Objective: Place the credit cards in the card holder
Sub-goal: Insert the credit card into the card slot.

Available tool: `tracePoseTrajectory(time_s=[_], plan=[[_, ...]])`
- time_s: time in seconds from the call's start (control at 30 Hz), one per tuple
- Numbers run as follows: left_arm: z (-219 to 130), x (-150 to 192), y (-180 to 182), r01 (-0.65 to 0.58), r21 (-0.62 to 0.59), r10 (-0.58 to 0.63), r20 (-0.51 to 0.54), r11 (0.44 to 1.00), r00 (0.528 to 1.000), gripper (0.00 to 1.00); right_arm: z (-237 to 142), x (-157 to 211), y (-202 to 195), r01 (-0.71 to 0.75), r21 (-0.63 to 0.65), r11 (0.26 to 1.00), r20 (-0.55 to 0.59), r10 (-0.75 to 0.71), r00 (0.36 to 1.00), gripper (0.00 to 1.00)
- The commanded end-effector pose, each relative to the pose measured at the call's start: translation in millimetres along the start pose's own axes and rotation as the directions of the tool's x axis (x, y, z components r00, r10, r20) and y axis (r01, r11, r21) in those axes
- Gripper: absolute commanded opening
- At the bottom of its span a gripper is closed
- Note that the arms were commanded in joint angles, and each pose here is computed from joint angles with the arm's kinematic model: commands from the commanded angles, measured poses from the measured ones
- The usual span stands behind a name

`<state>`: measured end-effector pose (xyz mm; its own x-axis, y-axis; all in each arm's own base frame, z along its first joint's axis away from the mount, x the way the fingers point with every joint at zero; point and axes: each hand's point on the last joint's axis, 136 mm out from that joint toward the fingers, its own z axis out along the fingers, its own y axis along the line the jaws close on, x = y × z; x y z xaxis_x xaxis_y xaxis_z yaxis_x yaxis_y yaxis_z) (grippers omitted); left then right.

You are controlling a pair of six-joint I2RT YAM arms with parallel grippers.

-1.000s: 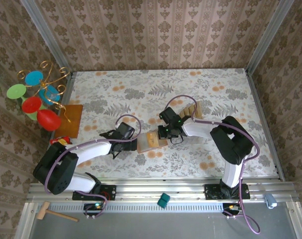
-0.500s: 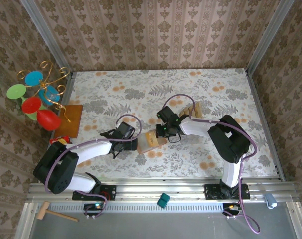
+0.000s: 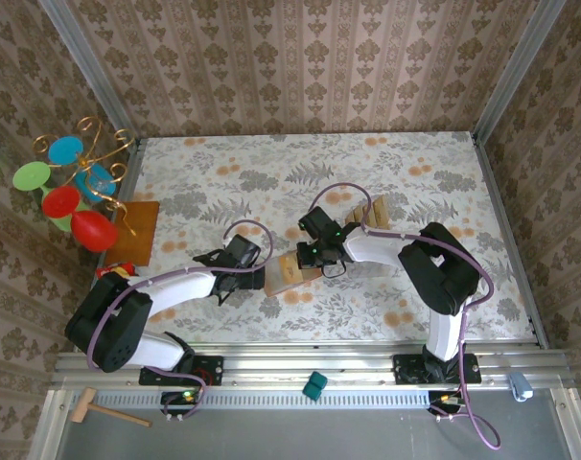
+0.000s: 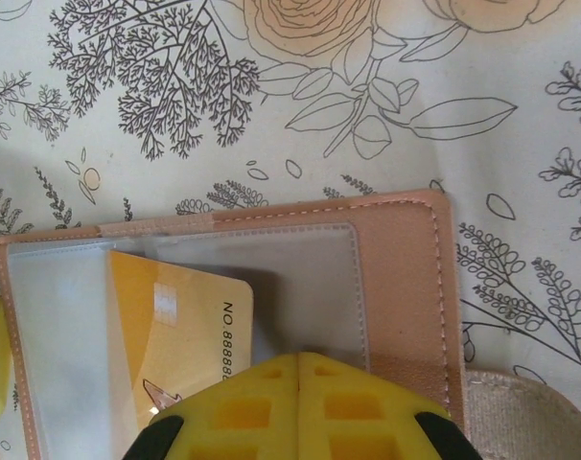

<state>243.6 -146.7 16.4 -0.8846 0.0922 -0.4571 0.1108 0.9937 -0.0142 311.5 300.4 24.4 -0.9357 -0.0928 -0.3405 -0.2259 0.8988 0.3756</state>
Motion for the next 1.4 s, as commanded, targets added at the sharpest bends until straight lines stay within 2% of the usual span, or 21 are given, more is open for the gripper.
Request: tracePoseTrajectory(time_s=[0.0, 0.27, 0.53, 0.7, 1.03, 1.37], plan=[[5.4, 5.0, -3.4, -0.007, -0.001, 0.007, -0.025, 1.0, 1.0, 0.99, 2.6, 2.4, 6.9, 0.013, -0.006, 1.0, -0.028, -0.013, 1.0, 0.02], [5.6, 4.3, -5.8, -0.011, 0.004, 0.011, -0.025, 1.0, 1.0, 0.99, 8.6, 2.5, 9.6, 0.04, 0.022, 0.999, -0.041, -0.039, 0.998, 0.03], [6.3, 4.2, -7.7, -0.014, 0.007, 0.014, -0.025, 1.0, 1.0, 0.99, 8.2, -1.3, 5.4, 0.061, 0.07, 0.996, -0.04, -0.059, 0.997, 0.12], [6.1, 1.8, -7.2, -0.016, 0.002, 0.016, -0.021, 1.0, 1.0, 0.99, -1.6, -3.5, -7.8, 0.066, 0.127, 0.99, -0.021, -0.064, 0.998, 0.12], [9.0, -23.4, -12.8, -0.03, 0.008, 0.03, 0.003, 1.0, 1.0, 0.99, -2.7, 25.1, -27.0, -0.018, 0.136, 0.991, -0.043, 0.024, 0.999, 0.1], [20.1, -50.1, -14.4, -0.065, 0.004, 0.065, 0.012, 0.998, 0.998, 0.99, -10.7, 45.3, -21.2, -0.075, 0.11, 0.991, -0.053, 0.081, 0.995, 0.08]])
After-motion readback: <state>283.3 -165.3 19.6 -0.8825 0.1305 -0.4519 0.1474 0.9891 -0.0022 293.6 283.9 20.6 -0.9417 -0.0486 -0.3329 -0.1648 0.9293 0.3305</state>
